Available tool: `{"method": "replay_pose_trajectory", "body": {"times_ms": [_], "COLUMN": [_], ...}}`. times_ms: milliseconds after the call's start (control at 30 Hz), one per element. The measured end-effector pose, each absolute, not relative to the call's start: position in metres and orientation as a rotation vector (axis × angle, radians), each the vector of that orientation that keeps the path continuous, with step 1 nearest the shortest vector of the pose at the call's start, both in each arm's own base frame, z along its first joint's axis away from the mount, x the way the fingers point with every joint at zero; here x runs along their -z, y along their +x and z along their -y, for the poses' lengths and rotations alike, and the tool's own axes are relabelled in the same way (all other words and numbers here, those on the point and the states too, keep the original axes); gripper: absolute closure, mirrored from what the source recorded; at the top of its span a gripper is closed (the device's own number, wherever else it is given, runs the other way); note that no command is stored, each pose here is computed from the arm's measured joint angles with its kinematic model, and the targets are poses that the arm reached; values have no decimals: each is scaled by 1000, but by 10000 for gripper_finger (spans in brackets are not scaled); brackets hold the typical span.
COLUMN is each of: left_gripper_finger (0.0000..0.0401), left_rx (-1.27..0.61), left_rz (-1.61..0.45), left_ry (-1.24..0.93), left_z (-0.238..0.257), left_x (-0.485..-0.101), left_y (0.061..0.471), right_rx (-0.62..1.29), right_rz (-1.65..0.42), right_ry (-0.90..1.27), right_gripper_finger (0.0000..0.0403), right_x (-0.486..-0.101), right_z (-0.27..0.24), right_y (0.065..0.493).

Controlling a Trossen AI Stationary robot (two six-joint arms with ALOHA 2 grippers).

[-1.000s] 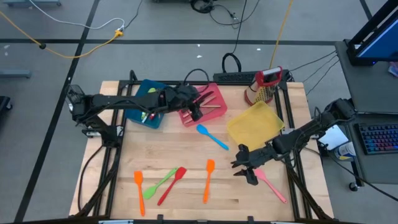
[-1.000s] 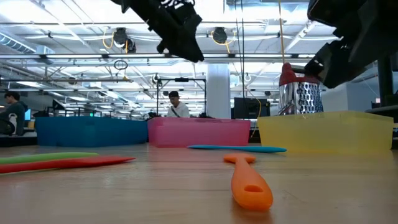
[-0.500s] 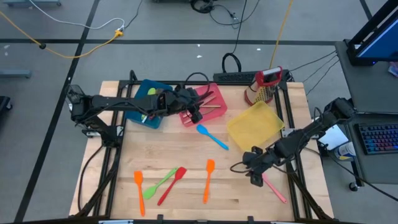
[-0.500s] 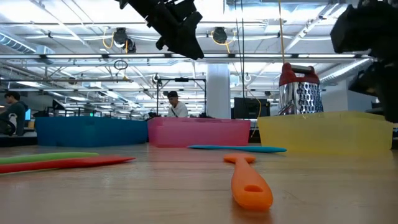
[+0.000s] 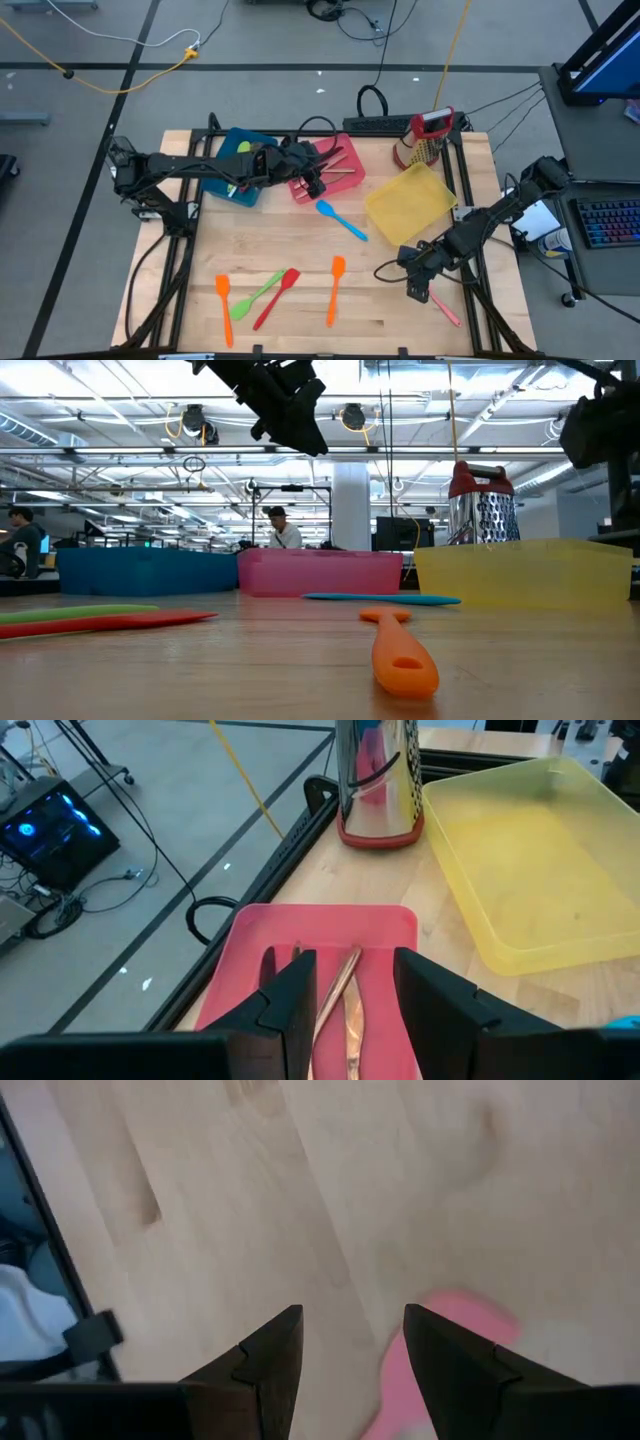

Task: Pick & Place Kitchen Items
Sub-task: Put the pink spatula into the yellow bin

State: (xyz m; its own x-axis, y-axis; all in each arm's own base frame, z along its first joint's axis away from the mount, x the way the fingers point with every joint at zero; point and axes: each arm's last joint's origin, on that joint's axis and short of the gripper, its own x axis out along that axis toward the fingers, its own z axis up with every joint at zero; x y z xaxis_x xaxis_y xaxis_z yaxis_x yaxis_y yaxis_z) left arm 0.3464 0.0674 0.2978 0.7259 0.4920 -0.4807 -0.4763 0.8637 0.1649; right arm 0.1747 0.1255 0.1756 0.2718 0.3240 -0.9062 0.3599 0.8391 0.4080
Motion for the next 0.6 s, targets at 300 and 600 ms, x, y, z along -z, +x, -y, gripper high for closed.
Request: {"method": "replay_pose_trajectory", "body": {"times_ms": [300,600], "left_gripper_finger": [261,261], "left_rx": [-534,-534], "left_rz": [-538,-538], "left_ry": [31,31], "left_z": [-67,-67], "left_x": [-298,-298], "left_y": [346,346], "right_rx": [186,223], "right_rz": [-1489,-1518], "right_ry": [668,689], "right_gripper_finger": [234,234], "right_x": [-170,-170], "right_z": [-119,-118], "right_y": [161,159]}}
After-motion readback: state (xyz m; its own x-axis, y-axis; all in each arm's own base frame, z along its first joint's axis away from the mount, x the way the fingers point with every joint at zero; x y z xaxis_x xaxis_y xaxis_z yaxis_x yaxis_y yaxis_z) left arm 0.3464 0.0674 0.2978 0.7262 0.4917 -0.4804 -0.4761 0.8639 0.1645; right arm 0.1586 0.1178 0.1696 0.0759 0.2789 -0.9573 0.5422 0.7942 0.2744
